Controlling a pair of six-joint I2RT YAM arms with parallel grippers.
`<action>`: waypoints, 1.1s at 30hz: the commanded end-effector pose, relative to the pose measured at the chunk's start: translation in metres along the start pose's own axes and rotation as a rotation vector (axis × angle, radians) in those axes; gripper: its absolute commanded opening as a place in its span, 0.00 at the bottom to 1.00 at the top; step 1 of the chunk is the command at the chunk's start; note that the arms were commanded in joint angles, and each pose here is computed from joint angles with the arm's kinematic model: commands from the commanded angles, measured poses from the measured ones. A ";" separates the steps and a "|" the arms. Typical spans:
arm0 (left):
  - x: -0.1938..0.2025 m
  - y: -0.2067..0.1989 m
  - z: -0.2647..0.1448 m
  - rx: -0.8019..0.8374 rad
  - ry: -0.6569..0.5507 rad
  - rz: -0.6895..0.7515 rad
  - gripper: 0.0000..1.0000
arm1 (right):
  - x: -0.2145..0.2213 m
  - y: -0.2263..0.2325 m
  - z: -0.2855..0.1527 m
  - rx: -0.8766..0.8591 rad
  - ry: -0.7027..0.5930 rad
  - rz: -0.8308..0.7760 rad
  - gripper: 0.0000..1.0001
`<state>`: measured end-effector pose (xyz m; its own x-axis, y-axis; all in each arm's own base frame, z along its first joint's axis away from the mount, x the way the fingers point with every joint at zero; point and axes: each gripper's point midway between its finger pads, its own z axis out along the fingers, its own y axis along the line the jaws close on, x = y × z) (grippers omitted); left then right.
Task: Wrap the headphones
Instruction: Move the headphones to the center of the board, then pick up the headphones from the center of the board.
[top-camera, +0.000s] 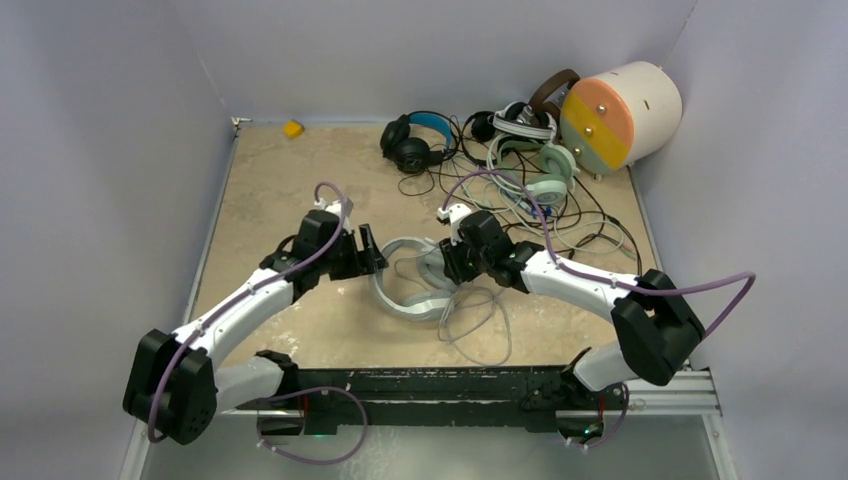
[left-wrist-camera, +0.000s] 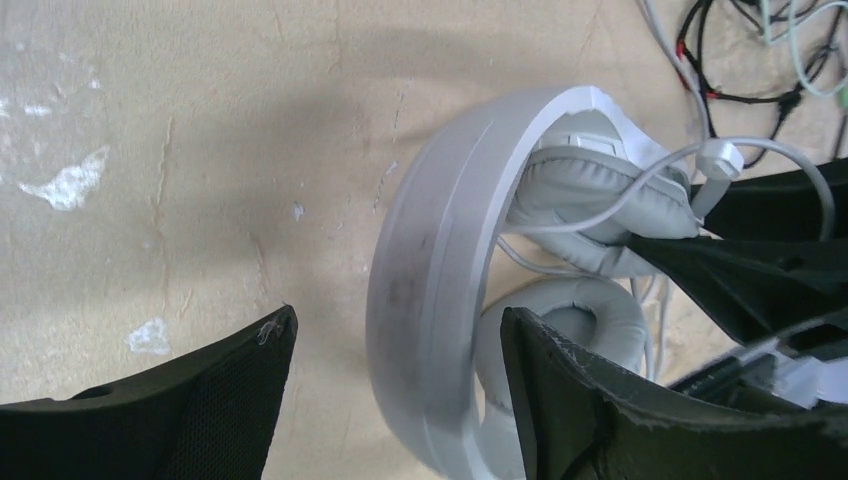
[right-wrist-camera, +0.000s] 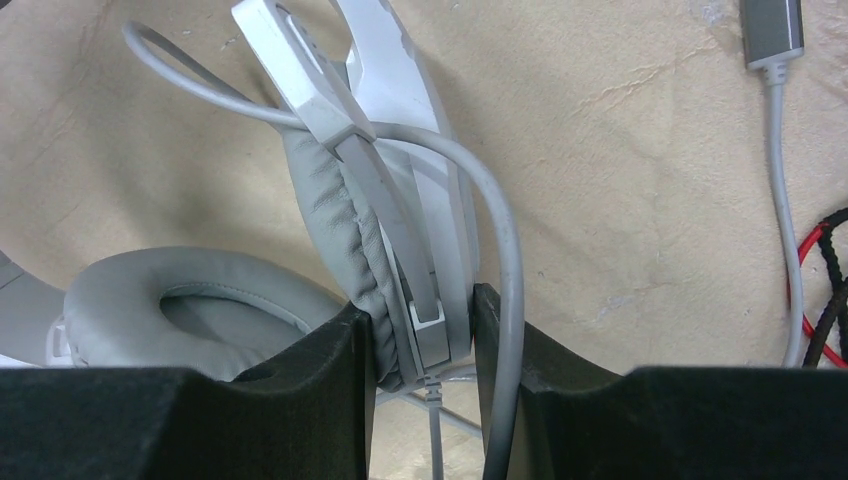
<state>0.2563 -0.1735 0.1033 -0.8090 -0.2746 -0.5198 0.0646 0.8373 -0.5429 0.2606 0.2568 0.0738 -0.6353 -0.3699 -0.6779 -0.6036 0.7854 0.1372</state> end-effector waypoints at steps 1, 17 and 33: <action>-0.029 -0.007 0.006 -0.136 -0.084 0.135 0.73 | -0.030 0.013 -0.007 -0.052 -0.110 0.009 0.38; -0.016 0.003 0.017 -0.589 -0.016 0.452 0.65 | -0.029 0.014 -0.007 -0.057 -0.113 0.021 0.38; -0.015 -0.009 0.024 -0.680 -0.011 0.524 0.37 | -0.033 0.018 -0.010 -0.077 -0.129 0.029 0.38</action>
<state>0.2771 -0.1854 0.0903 -0.7826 0.2376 -0.5754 0.0843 0.9562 0.2802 0.2603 0.2594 0.0742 -0.6365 -0.3583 -0.6830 -0.6036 0.7827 0.1519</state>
